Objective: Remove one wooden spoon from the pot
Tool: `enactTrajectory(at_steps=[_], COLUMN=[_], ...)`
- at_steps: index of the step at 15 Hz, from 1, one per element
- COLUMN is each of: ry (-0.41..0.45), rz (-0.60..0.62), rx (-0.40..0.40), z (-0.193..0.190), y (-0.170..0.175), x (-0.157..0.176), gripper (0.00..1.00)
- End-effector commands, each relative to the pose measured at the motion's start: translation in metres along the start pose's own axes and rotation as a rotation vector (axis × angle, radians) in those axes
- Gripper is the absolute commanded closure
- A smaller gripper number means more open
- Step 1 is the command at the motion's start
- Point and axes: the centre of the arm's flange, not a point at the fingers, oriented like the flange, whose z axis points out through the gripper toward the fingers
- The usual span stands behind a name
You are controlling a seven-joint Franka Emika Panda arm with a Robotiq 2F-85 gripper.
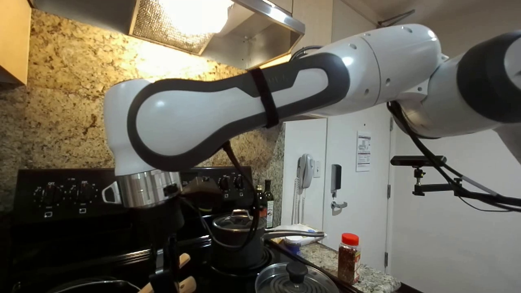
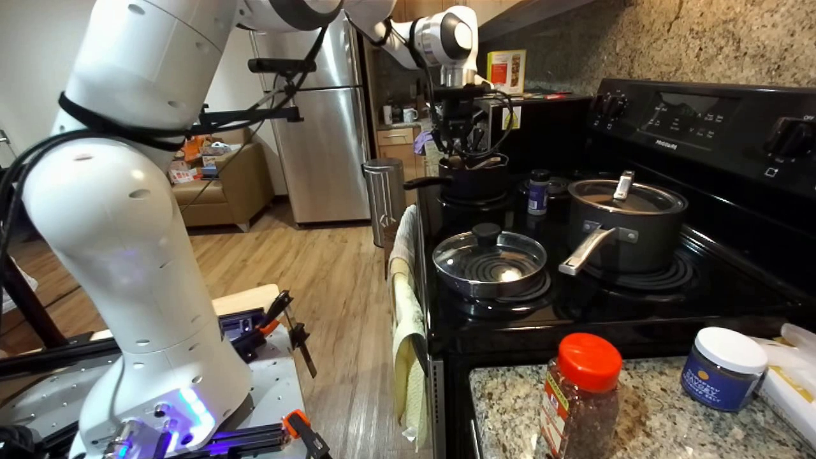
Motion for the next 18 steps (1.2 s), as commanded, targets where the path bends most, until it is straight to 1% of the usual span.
enactTrajectory(at_steps=[1,5,11,14,18], ry=[-0.015,0.014,0.106,0.182,0.314], rz=[-0.031,-0.006,0.098,0.201,0.366], rx=[0.006,-0.023,-0.071,-0.092,-0.087], z=[-0.008,-0.028,-0.07,-0.076,-0.065], y=[0.005,0.007,0.015,0.018,0.022], x=[0.003,-0.018,-0.081,-0.125,-0.177], gripper=[0.91,0.91,0.91,0.91,0.91])
